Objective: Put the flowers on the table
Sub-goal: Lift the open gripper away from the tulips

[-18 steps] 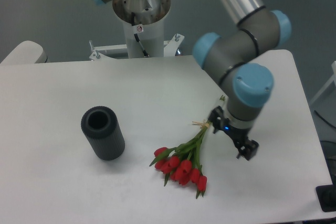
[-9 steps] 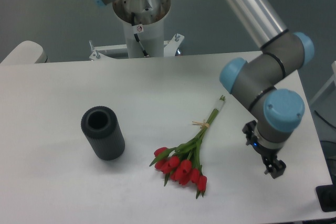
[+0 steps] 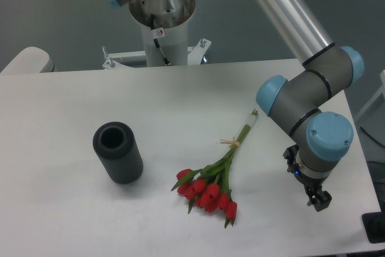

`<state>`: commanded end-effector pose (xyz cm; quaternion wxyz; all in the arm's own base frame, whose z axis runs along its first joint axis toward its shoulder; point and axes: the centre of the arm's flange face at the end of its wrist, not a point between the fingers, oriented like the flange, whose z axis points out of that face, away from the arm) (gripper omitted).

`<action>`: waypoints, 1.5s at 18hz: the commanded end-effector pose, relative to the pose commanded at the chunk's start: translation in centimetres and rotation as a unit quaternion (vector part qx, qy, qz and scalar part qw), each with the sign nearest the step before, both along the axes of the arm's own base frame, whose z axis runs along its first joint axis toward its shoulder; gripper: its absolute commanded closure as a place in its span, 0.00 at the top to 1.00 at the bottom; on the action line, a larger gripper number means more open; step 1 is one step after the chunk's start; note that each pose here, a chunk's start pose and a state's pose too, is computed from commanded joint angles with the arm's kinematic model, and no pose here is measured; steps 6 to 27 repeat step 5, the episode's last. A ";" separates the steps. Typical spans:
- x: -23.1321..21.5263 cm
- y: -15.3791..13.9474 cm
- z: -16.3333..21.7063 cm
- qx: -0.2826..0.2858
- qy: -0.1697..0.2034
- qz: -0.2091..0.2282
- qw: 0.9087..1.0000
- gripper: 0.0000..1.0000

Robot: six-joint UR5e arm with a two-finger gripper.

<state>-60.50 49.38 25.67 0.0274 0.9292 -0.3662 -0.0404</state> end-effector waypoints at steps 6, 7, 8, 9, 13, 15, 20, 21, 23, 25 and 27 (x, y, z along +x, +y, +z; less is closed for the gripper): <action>0.0 0.0 -0.1 0.000 -0.001 0.000 1.000 1.00; 0.0 0.0 -0.1 0.000 -0.001 0.000 1.000 1.00; 0.0 0.0 -0.1 0.000 -0.001 0.000 1.000 1.00; 0.0 0.0 -0.1 0.000 -0.001 0.000 1.000 1.00; 0.0 0.0 -0.1 0.000 -0.001 0.000 1.000 1.00; 0.0 0.0 -0.1 0.000 -0.001 0.000 1.000 1.00; 0.0 0.0 -0.1 0.000 -0.001 0.000 1.000 1.00; 0.0 0.0 -0.1 0.000 -0.001 0.000 1.000 1.00; 0.0 0.0 -0.1 0.000 -0.001 0.000 1.000 1.00; 0.0 0.0 -0.1 0.000 -0.001 0.000 1.000 1.00; 0.0 0.0 -0.1 0.000 -0.001 0.000 1.000 1.00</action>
